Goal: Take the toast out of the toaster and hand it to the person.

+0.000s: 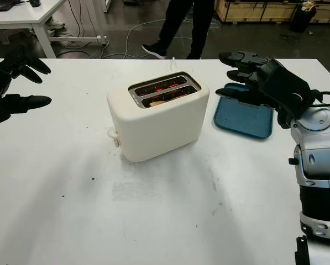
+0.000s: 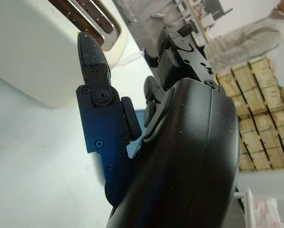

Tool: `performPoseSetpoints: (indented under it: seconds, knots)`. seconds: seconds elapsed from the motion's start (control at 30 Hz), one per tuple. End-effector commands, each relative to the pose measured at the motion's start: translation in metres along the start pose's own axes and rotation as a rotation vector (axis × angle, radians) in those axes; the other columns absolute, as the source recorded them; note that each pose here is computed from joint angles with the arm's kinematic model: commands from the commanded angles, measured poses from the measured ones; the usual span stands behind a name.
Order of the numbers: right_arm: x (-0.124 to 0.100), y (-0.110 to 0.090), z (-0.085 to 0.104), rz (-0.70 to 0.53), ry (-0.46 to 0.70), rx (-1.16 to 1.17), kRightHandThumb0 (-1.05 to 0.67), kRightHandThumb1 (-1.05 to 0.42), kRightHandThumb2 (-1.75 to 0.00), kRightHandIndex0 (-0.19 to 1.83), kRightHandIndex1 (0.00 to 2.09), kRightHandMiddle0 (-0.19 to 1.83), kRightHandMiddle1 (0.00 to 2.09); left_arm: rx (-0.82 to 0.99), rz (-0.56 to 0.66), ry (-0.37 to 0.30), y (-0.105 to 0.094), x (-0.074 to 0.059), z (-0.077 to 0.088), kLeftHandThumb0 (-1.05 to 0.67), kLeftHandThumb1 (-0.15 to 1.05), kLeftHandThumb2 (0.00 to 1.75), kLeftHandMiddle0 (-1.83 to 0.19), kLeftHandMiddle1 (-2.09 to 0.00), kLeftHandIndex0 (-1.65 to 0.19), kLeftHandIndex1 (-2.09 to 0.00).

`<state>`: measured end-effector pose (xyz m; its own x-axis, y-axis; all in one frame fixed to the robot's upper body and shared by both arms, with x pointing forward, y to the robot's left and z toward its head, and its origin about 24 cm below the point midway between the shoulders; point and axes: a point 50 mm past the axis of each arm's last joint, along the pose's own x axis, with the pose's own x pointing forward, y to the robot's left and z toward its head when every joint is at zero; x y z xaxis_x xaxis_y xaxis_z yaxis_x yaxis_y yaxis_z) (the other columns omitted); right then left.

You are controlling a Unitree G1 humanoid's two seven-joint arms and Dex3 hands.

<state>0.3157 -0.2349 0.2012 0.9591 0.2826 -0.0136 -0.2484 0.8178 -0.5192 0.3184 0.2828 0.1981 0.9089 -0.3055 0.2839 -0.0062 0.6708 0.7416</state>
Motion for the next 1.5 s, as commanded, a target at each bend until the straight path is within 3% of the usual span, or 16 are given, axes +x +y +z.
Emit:
performPoseSetpoints:
  seconds: [0.0,1.47]
  knots:
    - [-0.0002,-0.0009,0.0019,0.0,-0.019,-0.003,-0.48,-0.92,-0.05,0.18,0.35,0.34,0.0,-0.008,0.014,-0.012,0.001,-0.0004,0.0011,-1.05,0.92,0.22,0.0,-1.67,0.0,-1.55]
    - [0.0002,0.0,0.003,-0.001,-0.015,-0.005,-0.46,-0.92,-0.05,0.15,0.41,0.35,0.0,-0.007,0.023,-0.017,0.0009,-0.0006,0.0016,-1.05,0.92,0.23,0.0,-1.68,0.0,-1.55]
